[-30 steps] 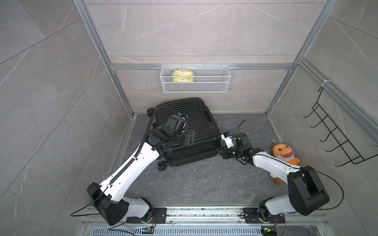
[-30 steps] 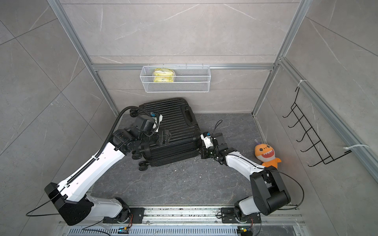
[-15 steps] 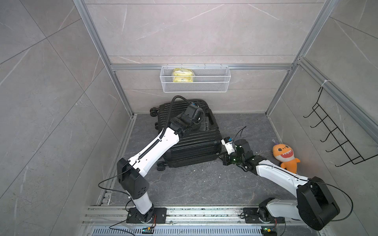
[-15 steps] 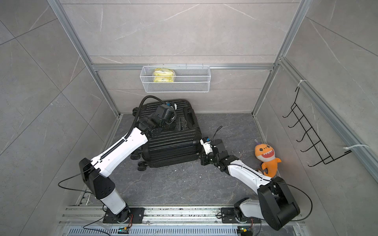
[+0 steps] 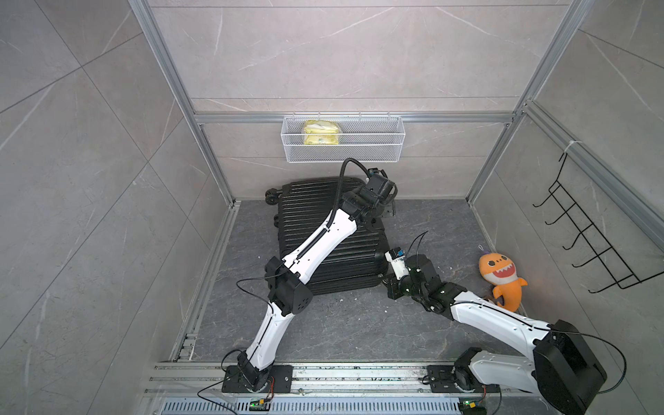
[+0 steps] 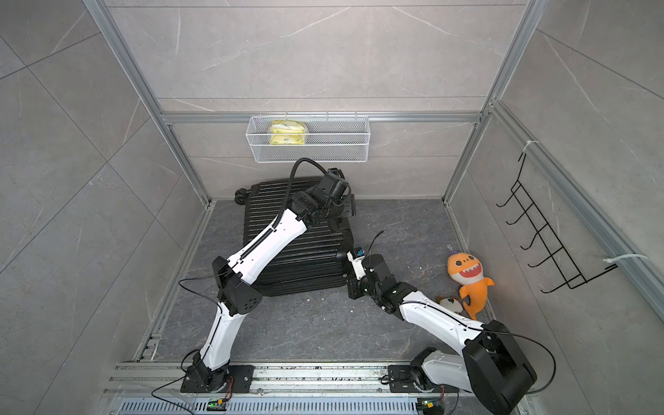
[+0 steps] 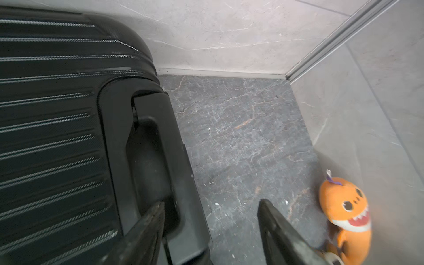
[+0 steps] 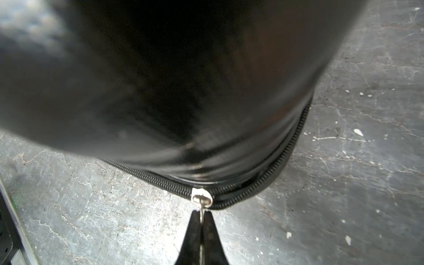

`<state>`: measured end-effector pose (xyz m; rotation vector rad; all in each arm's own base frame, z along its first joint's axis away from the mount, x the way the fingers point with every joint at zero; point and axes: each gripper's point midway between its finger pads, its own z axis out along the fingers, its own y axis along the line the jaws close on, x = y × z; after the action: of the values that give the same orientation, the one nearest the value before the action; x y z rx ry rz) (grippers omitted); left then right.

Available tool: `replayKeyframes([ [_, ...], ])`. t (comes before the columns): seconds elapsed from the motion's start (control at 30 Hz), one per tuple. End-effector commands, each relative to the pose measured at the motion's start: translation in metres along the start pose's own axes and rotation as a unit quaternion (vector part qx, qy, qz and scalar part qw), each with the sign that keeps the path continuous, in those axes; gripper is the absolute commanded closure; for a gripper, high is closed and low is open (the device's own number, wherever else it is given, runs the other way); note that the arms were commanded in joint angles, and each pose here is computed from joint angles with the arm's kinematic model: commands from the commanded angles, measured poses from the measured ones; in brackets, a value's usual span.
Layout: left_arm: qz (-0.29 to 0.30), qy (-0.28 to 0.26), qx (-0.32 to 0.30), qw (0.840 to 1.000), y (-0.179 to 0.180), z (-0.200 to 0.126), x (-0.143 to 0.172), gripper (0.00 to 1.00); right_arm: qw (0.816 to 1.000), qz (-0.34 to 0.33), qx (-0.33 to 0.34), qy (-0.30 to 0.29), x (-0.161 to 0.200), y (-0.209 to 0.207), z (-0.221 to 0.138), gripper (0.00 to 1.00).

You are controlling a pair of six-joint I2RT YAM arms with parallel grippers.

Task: Close the suitcase zippers
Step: Pick up the suitcase from the center of the board.

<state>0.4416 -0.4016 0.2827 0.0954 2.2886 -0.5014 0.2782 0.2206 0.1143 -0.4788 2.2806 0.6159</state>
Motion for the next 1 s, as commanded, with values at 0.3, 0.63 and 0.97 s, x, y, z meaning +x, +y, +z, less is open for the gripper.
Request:
replayKeyframes([
  [0.3,0.011,0.041,-0.073,0.996,0.033,0.061,0.040,0.36,1.000,-0.008,-0.009,-0.027,-0.009,0.018,-0.011,1.00],
  [0.63,0.041,0.069,-0.158,0.984,0.073,0.078,0.065,0.42,0.999,-0.034,-0.022,-0.027,-0.009,0.046,-0.008,1.00],
  [0.97,0.095,0.162,-0.246,0.951,0.133,0.059,0.102,0.49,0.997,-0.073,-0.009,-0.032,-0.003,0.071,0.003,1.00],
])
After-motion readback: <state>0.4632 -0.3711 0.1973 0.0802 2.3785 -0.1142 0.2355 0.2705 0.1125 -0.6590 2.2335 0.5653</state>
